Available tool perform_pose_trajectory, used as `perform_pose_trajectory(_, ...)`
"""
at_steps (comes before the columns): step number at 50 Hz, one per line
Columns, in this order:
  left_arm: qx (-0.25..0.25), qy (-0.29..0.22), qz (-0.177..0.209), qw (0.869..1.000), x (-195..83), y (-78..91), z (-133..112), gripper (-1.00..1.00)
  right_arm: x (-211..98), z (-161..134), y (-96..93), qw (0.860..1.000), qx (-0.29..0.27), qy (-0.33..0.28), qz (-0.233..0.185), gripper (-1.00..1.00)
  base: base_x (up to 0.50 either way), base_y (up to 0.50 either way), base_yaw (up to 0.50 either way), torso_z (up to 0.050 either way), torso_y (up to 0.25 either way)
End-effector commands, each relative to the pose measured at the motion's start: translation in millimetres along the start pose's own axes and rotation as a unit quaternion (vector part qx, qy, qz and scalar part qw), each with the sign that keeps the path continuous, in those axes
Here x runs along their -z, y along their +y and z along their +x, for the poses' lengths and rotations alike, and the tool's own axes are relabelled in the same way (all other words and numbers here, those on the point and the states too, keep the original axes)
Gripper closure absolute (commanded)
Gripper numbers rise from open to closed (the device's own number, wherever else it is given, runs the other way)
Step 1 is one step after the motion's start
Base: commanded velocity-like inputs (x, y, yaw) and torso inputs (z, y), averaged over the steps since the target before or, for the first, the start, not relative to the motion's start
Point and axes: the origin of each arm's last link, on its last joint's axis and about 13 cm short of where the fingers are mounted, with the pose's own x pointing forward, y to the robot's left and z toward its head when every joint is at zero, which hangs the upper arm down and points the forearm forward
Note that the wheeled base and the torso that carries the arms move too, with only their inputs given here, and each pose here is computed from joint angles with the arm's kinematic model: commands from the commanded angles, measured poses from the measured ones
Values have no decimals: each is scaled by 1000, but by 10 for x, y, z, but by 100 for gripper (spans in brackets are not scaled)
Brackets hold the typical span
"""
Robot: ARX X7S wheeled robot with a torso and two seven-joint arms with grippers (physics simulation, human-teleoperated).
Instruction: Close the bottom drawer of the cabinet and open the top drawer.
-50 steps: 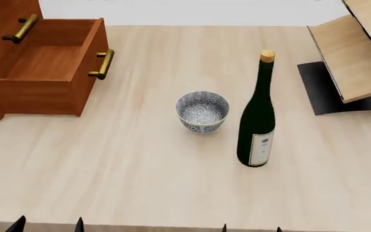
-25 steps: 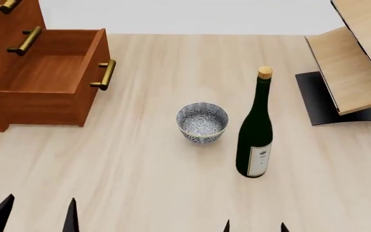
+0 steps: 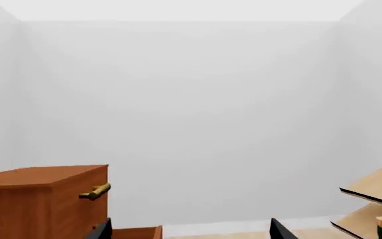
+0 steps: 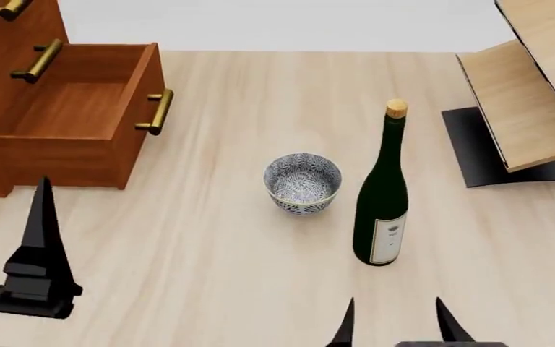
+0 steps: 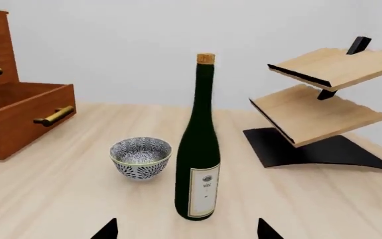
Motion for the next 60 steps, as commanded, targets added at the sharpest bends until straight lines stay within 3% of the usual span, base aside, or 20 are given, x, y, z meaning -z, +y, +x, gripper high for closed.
perform_pose_trajectory(1,8,-66,-3,998,-435,69,170,-100,-225,3,-77,1000,-4,-15,-14,-100,0,0,0,50,59)
perform_pose_trajectory(7,9,-94,5,996,-597,91,252,-100,-385,-2,-119,999,-3,-29,-15,-100,0,0,0,50,59)
perform_pose_trajectory(24,28,-154,8,988,-1083,69,450,-100,-447,22,-116,999,1,-32,-11,-100,0,0,0,50,58)
perform_pose_trajectory(40,14,-167,15,986,-1157,114,460,-100,-438,3,-60,999,-5,-43,1,-100,0,10,0,11,9)
perform_pose_trajectory(60,8,-175,15,984,-1206,129,459,-100,-401,-27,-54,999,-7,-38,-1,-100,0,434,0,0,0)
